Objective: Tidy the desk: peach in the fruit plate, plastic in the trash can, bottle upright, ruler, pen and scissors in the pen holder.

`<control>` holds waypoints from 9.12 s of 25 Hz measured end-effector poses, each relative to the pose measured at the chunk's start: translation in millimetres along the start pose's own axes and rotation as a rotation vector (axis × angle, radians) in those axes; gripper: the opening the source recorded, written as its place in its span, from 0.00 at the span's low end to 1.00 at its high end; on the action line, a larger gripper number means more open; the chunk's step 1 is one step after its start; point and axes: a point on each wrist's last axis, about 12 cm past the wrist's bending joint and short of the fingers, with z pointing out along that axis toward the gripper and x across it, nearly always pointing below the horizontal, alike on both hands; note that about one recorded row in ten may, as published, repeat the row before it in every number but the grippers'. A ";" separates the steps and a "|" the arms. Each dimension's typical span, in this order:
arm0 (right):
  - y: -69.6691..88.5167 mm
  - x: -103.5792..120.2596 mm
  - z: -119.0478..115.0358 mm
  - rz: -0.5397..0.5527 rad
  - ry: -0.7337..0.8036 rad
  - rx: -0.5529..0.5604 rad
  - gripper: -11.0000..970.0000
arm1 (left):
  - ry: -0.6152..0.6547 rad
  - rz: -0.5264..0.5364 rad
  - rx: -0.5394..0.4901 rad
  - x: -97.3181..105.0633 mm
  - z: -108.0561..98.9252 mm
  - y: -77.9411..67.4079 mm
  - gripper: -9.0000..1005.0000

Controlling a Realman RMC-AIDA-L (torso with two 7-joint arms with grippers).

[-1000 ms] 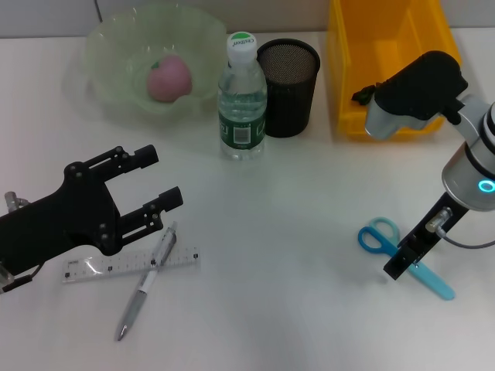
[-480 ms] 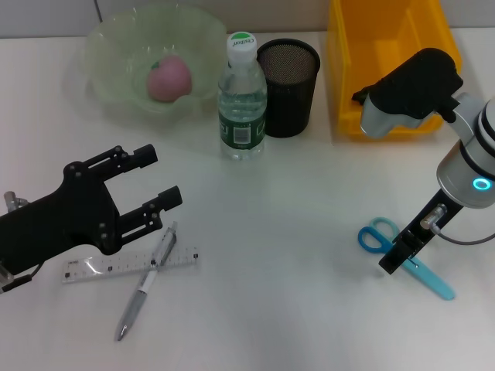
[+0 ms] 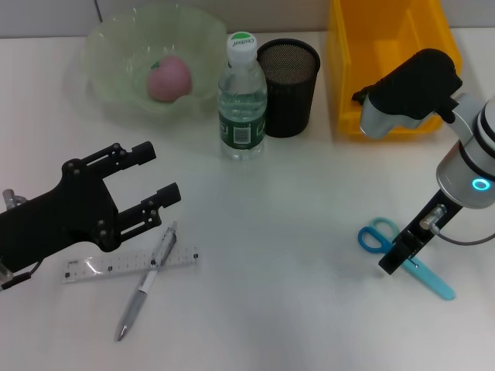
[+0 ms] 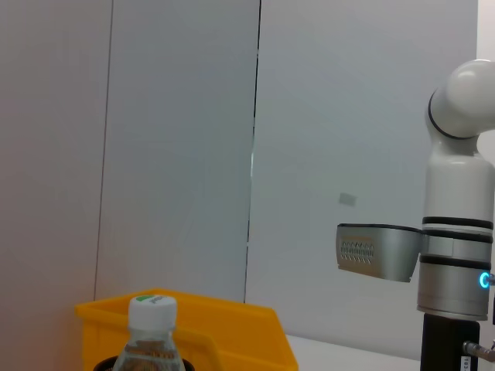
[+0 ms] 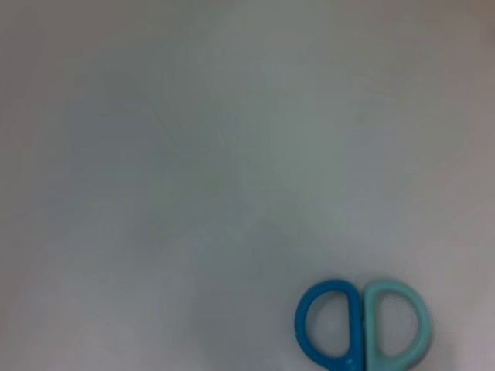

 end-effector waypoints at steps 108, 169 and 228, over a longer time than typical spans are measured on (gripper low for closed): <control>-16.0 1.2 -72.0 -0.105 -0.723 -0.184 0.25 | -0.015 0.015 -0.026 -1.7 -4.4 2.1 0.67; -54.2 -38.9 1.6 -0.138 -1.364 0.082 0.25 | -0.074 -0.020 -0.105 -9.0 14.4 25.2 0.67; -41.4 67.2 32.9 -0.068 -1.518 -0.277 0.63 | 0.024 -0.108 -0.069 -16.6 7.3 32.0 0.67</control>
